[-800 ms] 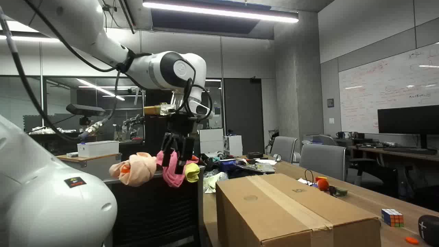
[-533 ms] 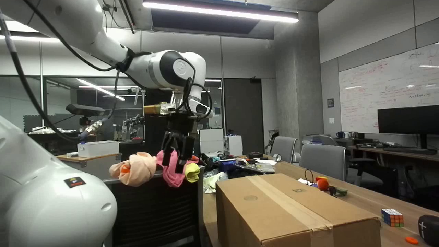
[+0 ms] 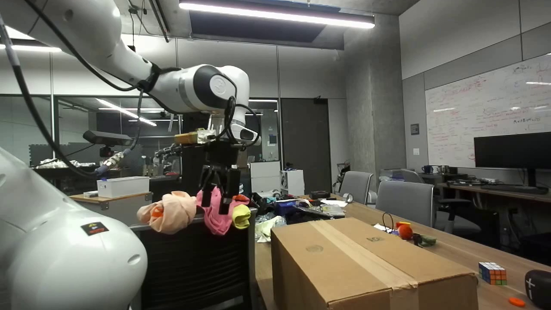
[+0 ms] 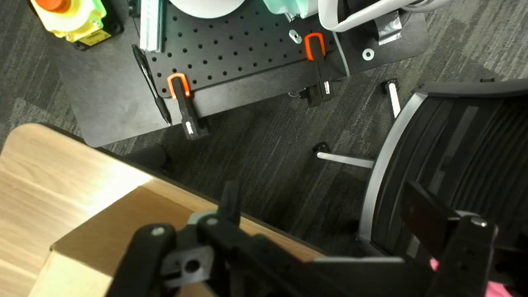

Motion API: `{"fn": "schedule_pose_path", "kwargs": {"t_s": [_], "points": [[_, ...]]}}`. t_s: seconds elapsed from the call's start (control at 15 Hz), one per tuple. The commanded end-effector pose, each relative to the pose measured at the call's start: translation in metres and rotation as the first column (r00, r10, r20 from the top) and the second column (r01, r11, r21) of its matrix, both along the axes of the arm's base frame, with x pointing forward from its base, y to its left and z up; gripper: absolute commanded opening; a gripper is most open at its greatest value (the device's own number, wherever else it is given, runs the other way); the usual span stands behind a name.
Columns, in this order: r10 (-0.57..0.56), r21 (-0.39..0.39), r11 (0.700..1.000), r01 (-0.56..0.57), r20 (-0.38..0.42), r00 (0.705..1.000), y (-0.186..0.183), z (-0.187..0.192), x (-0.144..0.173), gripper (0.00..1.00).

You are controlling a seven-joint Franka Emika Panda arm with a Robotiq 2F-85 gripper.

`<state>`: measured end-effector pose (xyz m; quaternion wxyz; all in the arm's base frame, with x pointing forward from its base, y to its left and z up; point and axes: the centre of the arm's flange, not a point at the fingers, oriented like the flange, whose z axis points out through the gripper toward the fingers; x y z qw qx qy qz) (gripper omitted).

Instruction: Move the objects from the chair to the top of the cardboard box

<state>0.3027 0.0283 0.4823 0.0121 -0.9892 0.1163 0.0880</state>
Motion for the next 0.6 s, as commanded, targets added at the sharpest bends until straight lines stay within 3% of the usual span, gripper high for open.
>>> {"fn": "schedule_pose_path", "kwargs": {"t_s": [0.0, 0.2, 0.53], "points": [[0.051, -0.023, 0.999, -0.049, 0.106, 0.993, 0.034, 0.016, -0.012, 1.0], [0.062, -0.012, 0.998, -0.061, 0.165, 0.984, 0.073, 0.02, -0.019, 1.0], [0.116, 0.115, 0.984, -0.138, 0.183, 0.976, 0.141, 0.026, -0.033, 1.0]]}}
